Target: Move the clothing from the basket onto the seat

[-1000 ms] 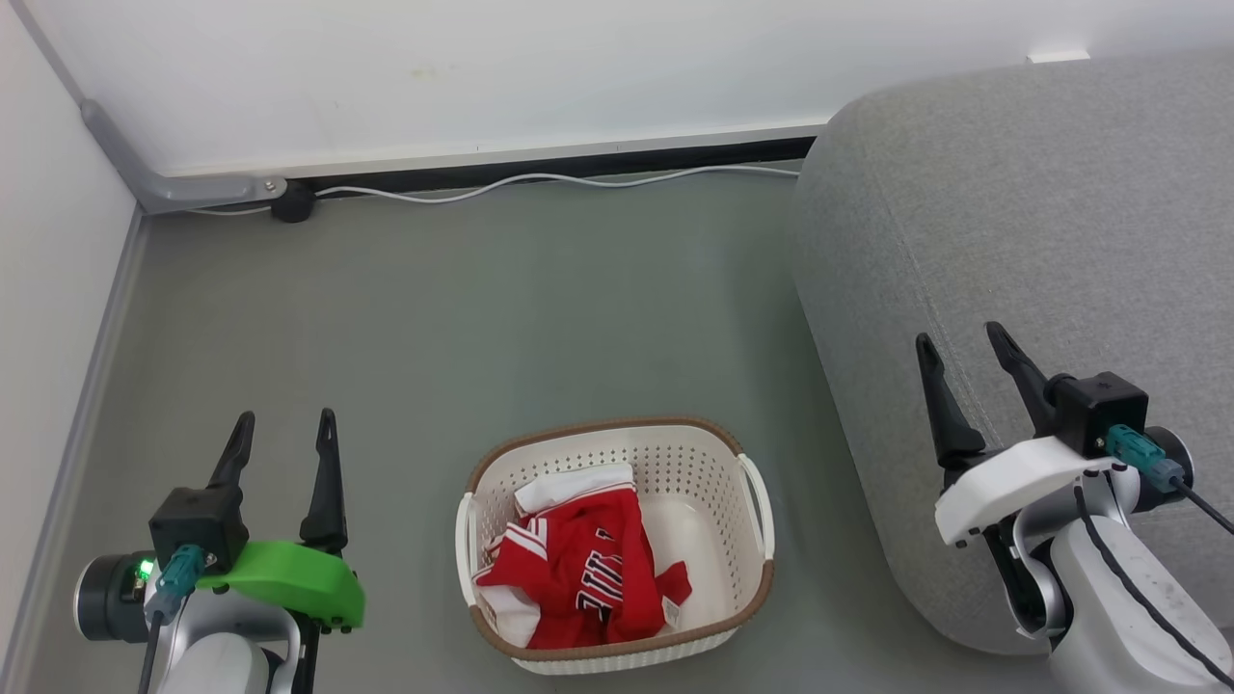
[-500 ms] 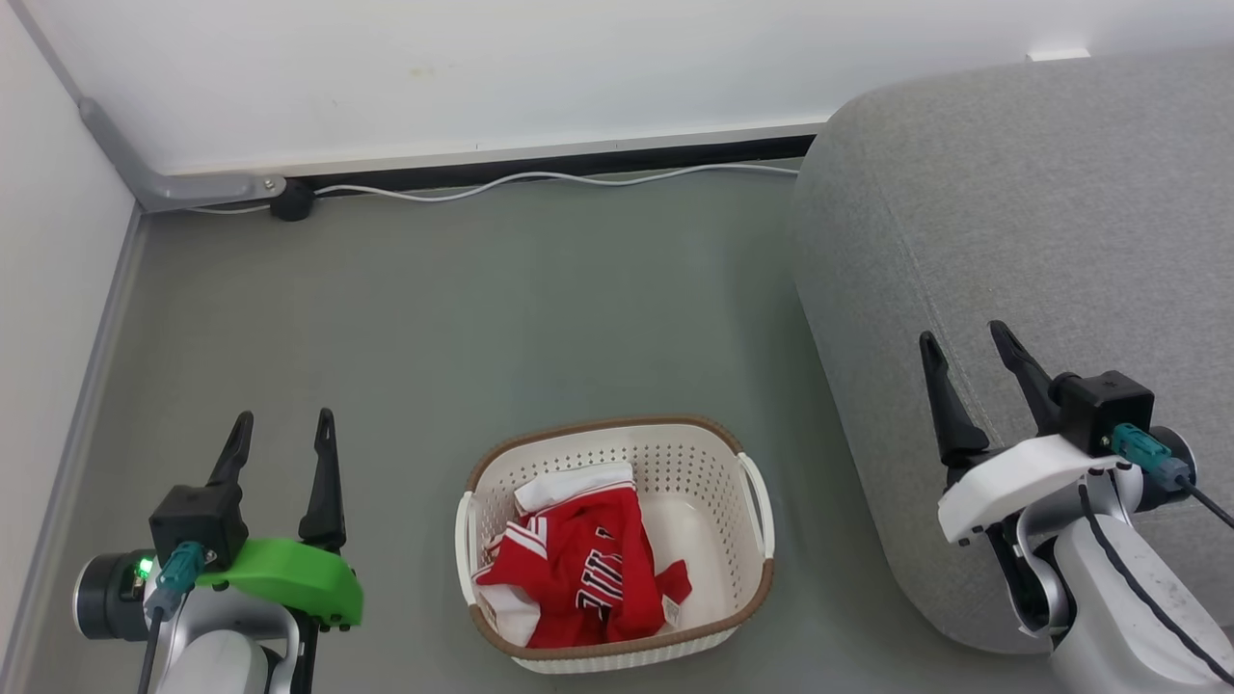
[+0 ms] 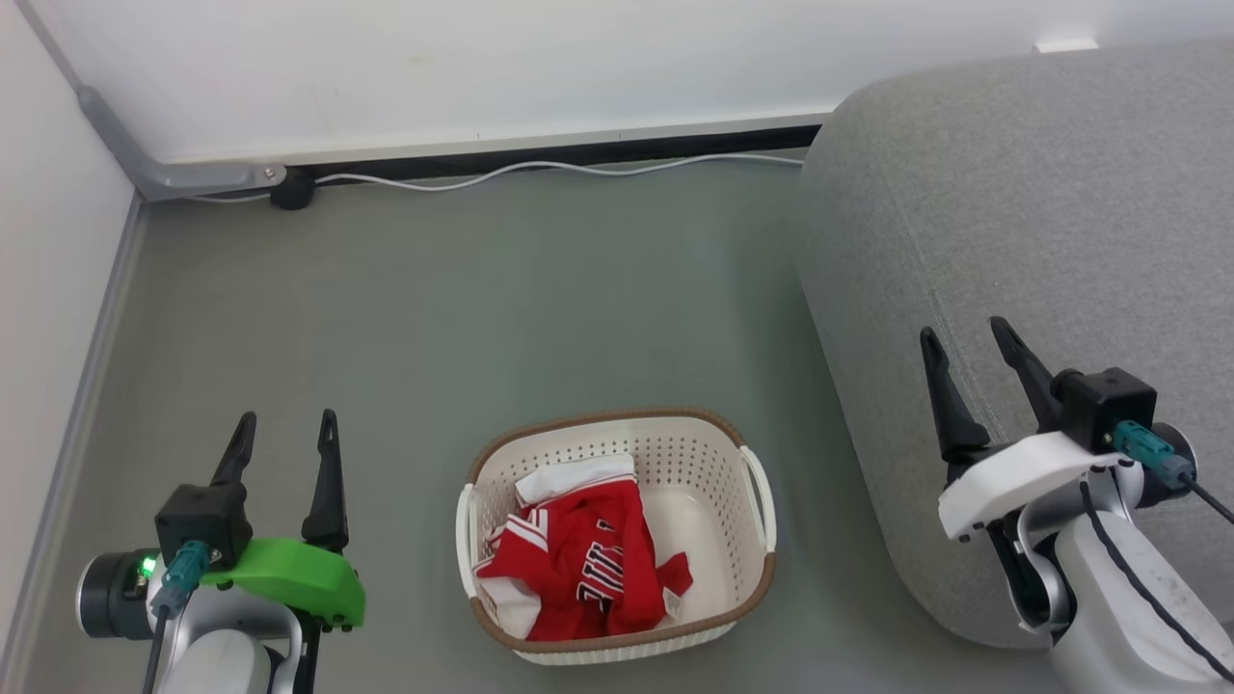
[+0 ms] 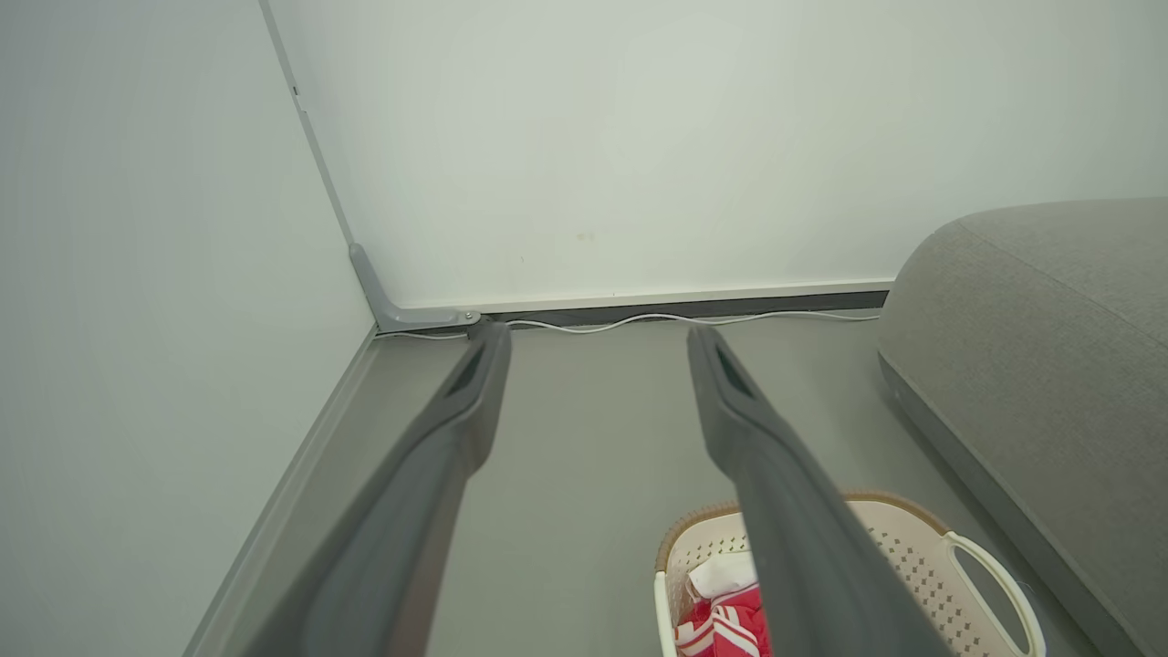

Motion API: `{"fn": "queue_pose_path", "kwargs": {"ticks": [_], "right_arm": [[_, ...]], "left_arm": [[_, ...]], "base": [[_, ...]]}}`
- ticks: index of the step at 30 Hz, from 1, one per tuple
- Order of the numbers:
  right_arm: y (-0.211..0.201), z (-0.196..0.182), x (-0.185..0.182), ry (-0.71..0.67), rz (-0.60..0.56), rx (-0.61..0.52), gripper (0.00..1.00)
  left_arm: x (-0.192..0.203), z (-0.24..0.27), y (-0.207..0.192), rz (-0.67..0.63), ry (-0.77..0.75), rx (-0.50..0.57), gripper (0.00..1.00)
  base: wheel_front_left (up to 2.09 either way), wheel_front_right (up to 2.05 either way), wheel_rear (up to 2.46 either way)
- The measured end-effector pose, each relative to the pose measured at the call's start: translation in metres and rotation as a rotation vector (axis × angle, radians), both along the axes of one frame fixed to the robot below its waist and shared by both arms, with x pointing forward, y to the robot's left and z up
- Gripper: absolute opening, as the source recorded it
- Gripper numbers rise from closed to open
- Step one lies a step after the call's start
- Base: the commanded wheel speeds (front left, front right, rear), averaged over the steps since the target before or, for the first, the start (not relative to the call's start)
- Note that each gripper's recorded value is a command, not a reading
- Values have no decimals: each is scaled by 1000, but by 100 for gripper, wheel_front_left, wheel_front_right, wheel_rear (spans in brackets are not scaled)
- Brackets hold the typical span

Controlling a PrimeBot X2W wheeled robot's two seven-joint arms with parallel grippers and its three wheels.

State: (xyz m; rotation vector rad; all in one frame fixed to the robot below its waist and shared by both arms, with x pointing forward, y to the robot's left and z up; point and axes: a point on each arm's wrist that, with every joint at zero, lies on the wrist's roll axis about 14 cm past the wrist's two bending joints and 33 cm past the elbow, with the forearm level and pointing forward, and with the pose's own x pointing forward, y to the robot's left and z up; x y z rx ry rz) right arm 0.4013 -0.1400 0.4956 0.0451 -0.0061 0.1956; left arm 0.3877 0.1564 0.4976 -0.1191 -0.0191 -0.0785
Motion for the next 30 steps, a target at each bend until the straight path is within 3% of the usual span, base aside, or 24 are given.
{"fn": "queue_pose_path", "kwargs": {"ticks": [12,30], "right_arm": [[0,13,22,-45,0,21,100],[9,12,61,-74,12,74,100]], "left_arm": [[12,-20,-16,-48,56,-3,100],[40,-81,-91,-293,222,15,100]], "base": [[0,0,0],[0,0,0]]}}
